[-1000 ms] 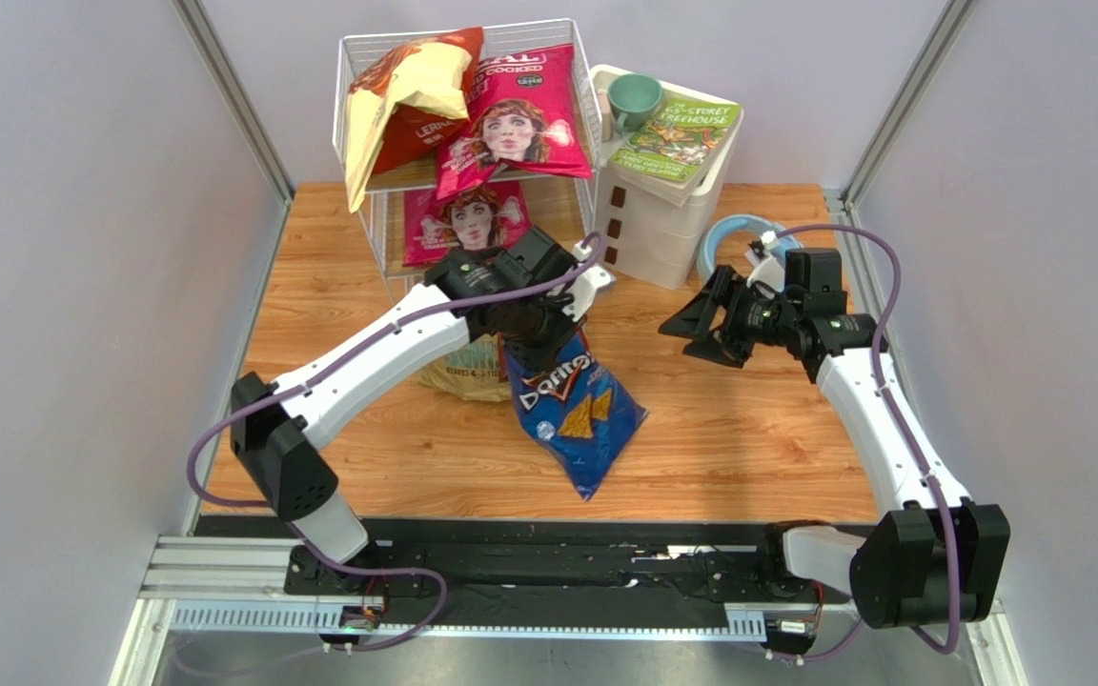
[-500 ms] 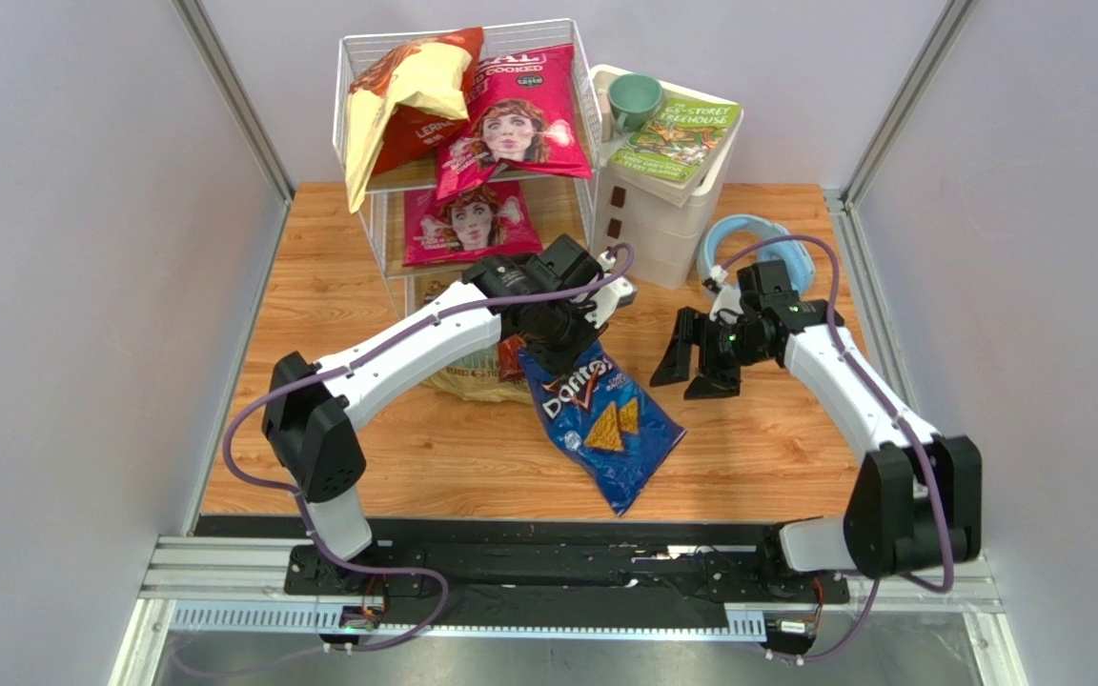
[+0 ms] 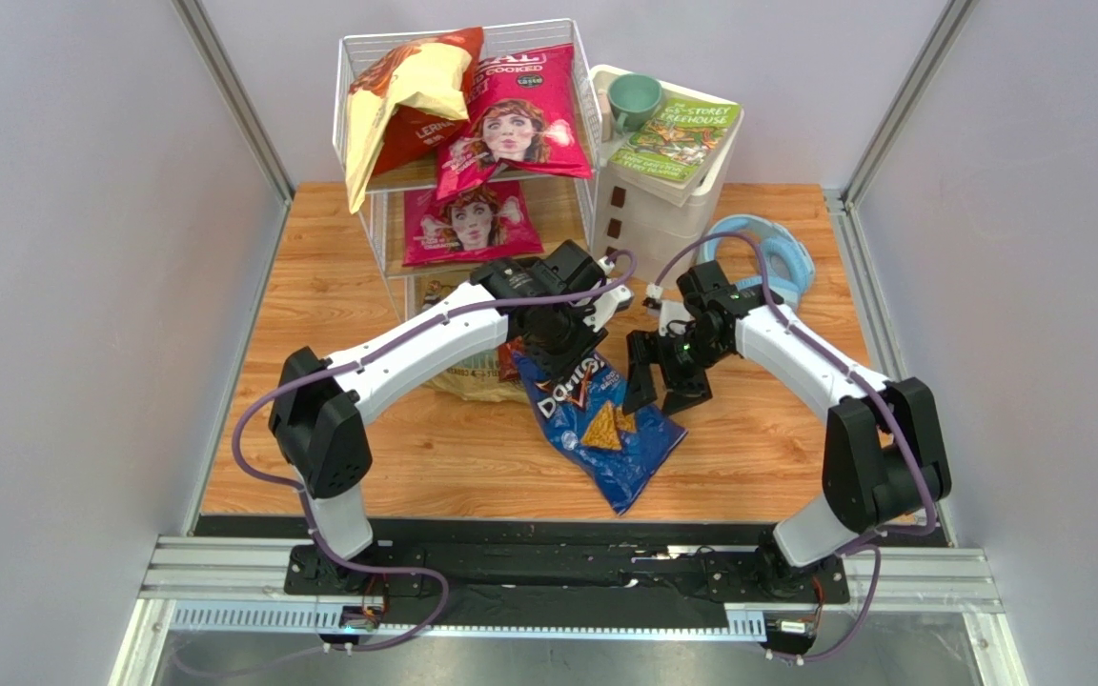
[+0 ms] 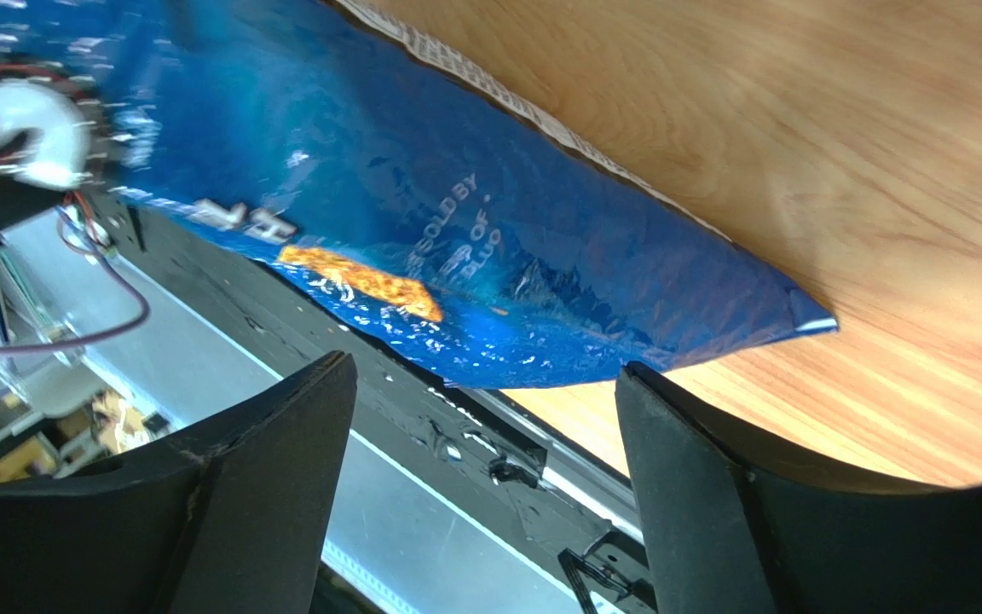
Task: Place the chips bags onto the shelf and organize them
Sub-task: Pick up the potato chip from the center of the board.
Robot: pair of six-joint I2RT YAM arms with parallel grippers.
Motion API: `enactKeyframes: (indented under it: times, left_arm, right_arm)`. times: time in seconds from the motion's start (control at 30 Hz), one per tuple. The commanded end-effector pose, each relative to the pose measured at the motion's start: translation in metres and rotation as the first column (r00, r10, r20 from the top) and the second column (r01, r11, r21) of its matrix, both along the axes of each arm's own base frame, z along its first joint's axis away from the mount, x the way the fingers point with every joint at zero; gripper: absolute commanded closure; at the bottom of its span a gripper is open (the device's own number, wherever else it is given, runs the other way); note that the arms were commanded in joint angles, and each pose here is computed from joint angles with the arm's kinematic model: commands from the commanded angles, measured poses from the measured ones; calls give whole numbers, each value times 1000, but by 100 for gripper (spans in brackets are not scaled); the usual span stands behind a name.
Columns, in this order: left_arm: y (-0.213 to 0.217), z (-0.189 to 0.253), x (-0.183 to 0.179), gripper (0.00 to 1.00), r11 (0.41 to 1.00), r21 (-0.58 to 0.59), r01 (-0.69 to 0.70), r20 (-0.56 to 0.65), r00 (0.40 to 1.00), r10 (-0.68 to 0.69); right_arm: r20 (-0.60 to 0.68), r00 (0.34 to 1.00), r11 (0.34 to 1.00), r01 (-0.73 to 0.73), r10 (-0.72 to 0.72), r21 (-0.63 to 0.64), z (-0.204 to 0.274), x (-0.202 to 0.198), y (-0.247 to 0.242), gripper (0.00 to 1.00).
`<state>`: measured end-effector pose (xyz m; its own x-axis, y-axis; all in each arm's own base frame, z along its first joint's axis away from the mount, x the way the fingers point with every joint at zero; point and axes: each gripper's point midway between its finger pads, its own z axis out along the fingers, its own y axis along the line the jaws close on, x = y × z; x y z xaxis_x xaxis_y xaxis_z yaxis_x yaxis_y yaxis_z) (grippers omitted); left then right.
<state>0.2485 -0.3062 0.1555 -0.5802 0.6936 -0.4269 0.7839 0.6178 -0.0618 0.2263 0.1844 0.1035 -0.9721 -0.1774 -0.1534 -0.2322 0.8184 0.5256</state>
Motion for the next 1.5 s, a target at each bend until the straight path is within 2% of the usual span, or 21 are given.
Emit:
enactKeyframes:
  times: [0.0,0.17,0.37,0.47,0.6,0.73,0.77,0.93,1.03,1.17,1.27,1.4,1.43,1.47]
  left_arm:
    - [-7,12,11,61,1000,-16,-8,48,999,9]
    - [-14,18,11,61,999,-45,-12,43,999,14]
    - [-17,22,11,61,998,-64,-13,41,999,16]
    - [-19,20,9,61,998,-67,-3,31,999,5]
    - [-17,14,7,61,999,-52,-3,15,1000,3]
    - [-15,4,3,61,1000,-23,7,-16,1000,-8]
    - [-14,2,3,61,1000,-15,8,-20,1000,-8]
    - [-10,-2,3,62,1000,4,3,-24,1000,-3]
    - [-11,-1,3,62,1000,-2,2,-19,1000,-2]
    - [-10,0,4,62,1000,6,-1,-17,1000,1]
    - [-6,1,5,62,1000,14,-8,-3,1000,8]
    - [-6,-1,5,62,1000,16,-6,-2,1000,6]
    - [-6,-3,5,62,1000,19,-5,-6,1000,6]
    - [-7,-3,6,62,1000,18,-4,-5,1000,4]
  right_arm:
    - [-25,998,998,-58,58,-6,-9,0,5,20]
    - [-33,997,998,-68,68,-17,-23,3,8,19]
    - [-44,998,999,-41,41,-13,-35,4,12,30]
    - [0,1000,997,-11,11,-71,-34,9,2,28]
    - [114,994,988,12,5,-153,-12,23,-13,19]
    - [125,992,983,12,11,-183,-10,27,-17,18]
    - [122,992,982,14,9,-187,-10,27,-17,12]
    - [225,974,983,40,2,-180,17,35,-17,9]
    - [212,977,981,18,24,-192,3,39,-16,9]
    - [116,993,995,16,-4,-98,-20,33,4,11]
    - [149,989,1000,29,-28,-8,-21,39,19,11]
    - [145,989,1000,-10,6,25,-28,38,25,11]
    - [141,990,999,-19,14,30,-29,37,27,13]
    - [129,991,998,-25,18,49,-28,36,29,19]
